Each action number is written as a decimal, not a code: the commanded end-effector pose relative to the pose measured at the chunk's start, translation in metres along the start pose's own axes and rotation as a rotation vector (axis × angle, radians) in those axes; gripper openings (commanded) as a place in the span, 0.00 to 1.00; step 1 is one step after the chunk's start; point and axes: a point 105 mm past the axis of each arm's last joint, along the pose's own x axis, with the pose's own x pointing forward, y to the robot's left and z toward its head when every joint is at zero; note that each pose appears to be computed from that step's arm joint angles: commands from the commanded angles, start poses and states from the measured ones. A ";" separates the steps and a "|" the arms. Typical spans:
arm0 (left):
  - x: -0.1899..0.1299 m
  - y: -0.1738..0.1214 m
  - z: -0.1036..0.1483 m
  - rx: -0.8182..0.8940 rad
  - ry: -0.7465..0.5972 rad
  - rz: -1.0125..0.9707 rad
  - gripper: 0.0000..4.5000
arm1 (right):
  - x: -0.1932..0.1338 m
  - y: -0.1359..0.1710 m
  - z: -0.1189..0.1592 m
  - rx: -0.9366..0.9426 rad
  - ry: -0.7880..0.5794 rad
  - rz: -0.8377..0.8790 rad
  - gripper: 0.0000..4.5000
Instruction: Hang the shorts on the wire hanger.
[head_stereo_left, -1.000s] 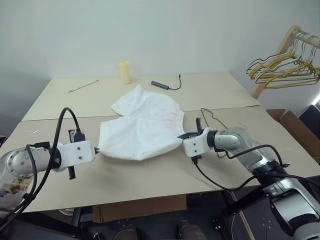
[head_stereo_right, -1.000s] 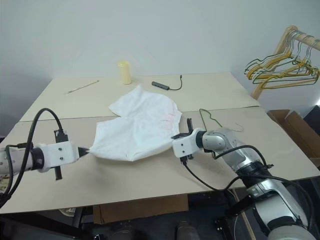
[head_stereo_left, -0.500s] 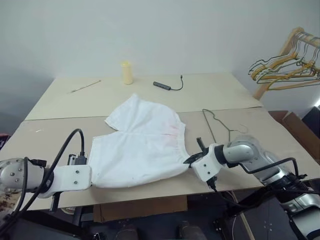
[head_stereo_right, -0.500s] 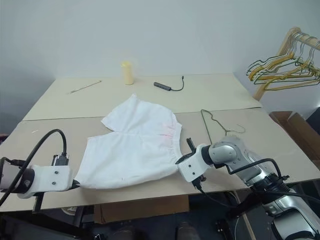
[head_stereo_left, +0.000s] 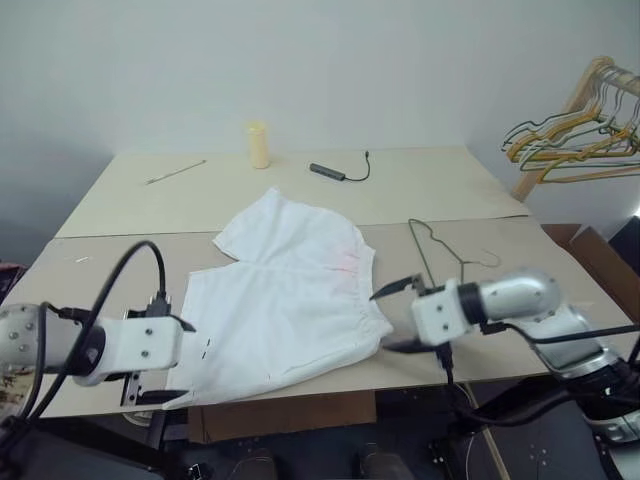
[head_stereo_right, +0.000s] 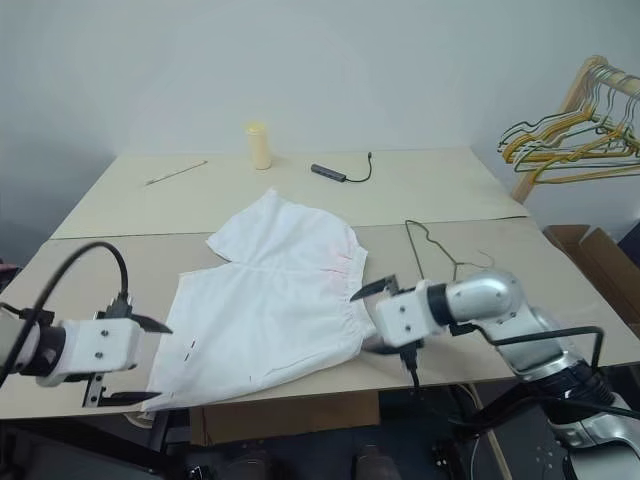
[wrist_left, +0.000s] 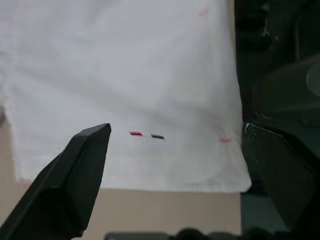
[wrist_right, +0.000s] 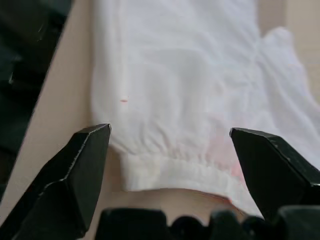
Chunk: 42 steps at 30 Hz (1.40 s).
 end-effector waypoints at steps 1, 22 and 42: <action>0.009 0.025 0.015 -0.014 -0.125 0.163 1.00 | -0.017 -0.038 -0.014 0.215 0.039 -0.258 1.00; 0.037 0.022 0.052 -0.149 -0.509 0.064 1.00 | 0.019 -0.049 -0.127 1.132 0.259 -0.654 1.00; 0.034 0.024 0.064 -0.117 -0.586 0.067 1.00 | 0.032 -0.008 -0.169 1.374 0.469 -0.624 0.73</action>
